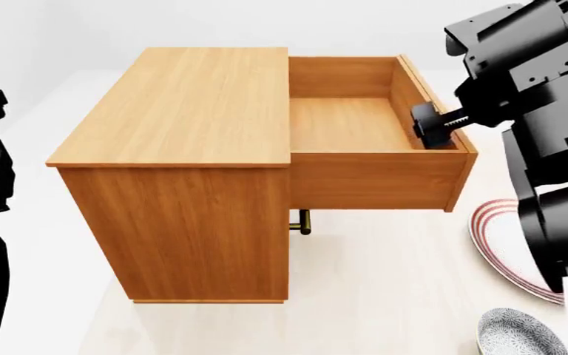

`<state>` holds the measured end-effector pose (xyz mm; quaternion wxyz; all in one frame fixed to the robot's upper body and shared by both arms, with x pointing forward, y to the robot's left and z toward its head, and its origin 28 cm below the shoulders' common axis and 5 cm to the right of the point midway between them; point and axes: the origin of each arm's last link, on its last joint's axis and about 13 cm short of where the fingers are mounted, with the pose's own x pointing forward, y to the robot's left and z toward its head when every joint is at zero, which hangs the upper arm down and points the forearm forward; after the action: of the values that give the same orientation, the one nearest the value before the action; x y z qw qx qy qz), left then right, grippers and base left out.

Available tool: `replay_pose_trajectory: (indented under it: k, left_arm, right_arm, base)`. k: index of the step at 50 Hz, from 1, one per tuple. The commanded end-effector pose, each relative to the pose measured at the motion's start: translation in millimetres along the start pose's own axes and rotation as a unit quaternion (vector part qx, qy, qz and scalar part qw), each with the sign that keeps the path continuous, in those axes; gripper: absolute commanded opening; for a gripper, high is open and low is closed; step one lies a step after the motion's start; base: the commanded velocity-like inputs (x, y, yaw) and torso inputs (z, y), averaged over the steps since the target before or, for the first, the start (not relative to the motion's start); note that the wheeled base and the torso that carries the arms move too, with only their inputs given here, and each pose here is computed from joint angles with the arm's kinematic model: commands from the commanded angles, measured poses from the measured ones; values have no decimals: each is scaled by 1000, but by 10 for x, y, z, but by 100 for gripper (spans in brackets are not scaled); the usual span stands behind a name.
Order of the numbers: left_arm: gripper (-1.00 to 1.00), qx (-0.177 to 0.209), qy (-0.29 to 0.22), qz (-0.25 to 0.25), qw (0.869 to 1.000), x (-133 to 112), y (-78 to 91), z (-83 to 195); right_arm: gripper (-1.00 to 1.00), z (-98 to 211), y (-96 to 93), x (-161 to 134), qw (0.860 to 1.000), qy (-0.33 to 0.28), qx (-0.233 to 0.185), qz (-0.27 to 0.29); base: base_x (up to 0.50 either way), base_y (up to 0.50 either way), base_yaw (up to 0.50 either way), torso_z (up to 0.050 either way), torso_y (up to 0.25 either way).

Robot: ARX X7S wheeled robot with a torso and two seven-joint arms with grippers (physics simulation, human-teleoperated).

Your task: Open the top drawer of the cabinet and put the bowl in it.

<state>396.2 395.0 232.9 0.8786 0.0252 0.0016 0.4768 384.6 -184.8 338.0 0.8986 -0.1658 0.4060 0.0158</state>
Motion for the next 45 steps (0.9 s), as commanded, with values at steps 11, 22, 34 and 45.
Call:
replay_pose_trajectory:
  k: [11,22,34,45]
  left_arm:
    - [100,-1,-1,-1,1000,3,2,7]
    - [100,1,-1,-1,1000,1,3,-14]
    - [100,1,-3,-3,1000,-4,-7,-1]
    - [100,1,-3,-2,1000,4,4,7]
  right_arm:
    - [100,-242,-375,-17,991,58,-1,-124]
    - [100,-34,-480,-155,980,-143,106,-89]
    - [100,238,-725,-467,908,-379,157,-91]
    - [100,179,-1005,-707,884,-438,120,-111]
  base:
    - [0,0,0,0,0]
    - [0,-1,-2,0,0]
    - [0,0,0,0,0]
    - [0,0,0,0,0]
